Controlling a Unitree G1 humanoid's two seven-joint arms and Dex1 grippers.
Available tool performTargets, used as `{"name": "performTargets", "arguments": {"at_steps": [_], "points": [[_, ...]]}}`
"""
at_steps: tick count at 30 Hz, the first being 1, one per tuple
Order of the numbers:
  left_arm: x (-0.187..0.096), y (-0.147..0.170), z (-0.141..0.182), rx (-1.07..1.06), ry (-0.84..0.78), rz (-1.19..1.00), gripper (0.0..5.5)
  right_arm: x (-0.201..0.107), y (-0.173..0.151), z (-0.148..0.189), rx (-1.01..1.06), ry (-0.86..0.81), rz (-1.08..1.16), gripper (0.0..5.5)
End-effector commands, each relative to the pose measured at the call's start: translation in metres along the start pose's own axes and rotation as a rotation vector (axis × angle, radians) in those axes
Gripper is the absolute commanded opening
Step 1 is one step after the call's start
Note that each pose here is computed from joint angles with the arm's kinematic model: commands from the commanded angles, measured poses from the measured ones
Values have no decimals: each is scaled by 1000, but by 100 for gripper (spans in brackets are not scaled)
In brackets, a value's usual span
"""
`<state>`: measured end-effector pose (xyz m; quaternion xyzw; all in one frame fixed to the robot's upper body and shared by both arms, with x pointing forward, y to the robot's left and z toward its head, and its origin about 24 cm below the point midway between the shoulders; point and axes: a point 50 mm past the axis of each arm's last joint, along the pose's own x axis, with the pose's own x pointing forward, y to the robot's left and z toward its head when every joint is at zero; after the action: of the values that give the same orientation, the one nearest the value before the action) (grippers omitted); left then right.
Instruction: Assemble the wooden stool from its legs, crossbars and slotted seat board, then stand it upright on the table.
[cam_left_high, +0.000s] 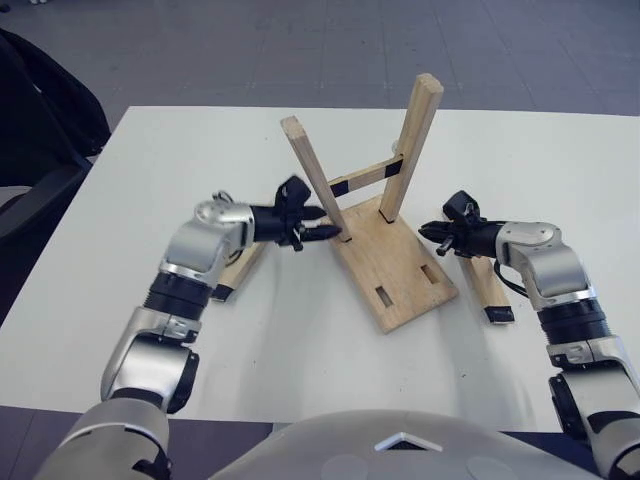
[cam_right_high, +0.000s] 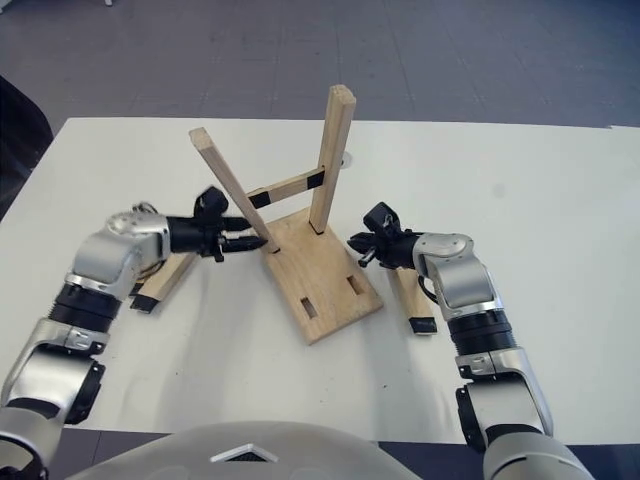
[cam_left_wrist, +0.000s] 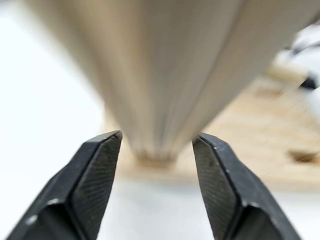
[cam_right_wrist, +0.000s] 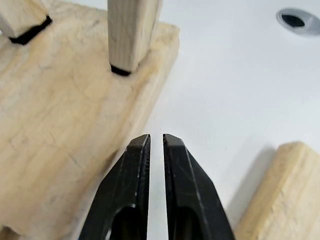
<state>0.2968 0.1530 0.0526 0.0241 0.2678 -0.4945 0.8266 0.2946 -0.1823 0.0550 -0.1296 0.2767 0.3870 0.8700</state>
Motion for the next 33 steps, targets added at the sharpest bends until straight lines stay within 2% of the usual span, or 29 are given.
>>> {"name": "performTargets", "arguments": {"at_steps": [1,4,10,13,16,19,23,24,26,29,31,33], "points": [[-5,1,24,17,-147,-4,329,-4,3,-9,-26,63,41,46],[-21,4,19,15,-121,34,333,-9,7,-17,-41,99,90,46],[-51,-10,-25,30,172,114,333,-18,17,-26,-71,144,202,46],[-31,-14,-25,-28,110,221,333,-25,25,-21,-68,117,292,46],[-17,-14,-19,-80,10,332,333,-17,43,-6,-19,39,383,46],[-43,-1,-4,-114,-70,486,333,-8,52,-2,10,-3,370,46],[-94,12,2,-84,-11,628,333,-2,54,-1,45,-38,301,46],[-106,15,11,-78,-30,660,333,-2,52,-3,51,-38,280,46],[-129,22,52,-79,-202,717,333,-5,41,-9,61,-22,214,46],[-149,28,153,-106,-687,710,318,-6,29,-12,62,-16,137,46],[-141,19,201,-145,-844,621,292,-1,28,-8,66,-36,112,46],[-117,11,226,-156,-826,562,258,4,32,-4,52,-48,114,46]]}}
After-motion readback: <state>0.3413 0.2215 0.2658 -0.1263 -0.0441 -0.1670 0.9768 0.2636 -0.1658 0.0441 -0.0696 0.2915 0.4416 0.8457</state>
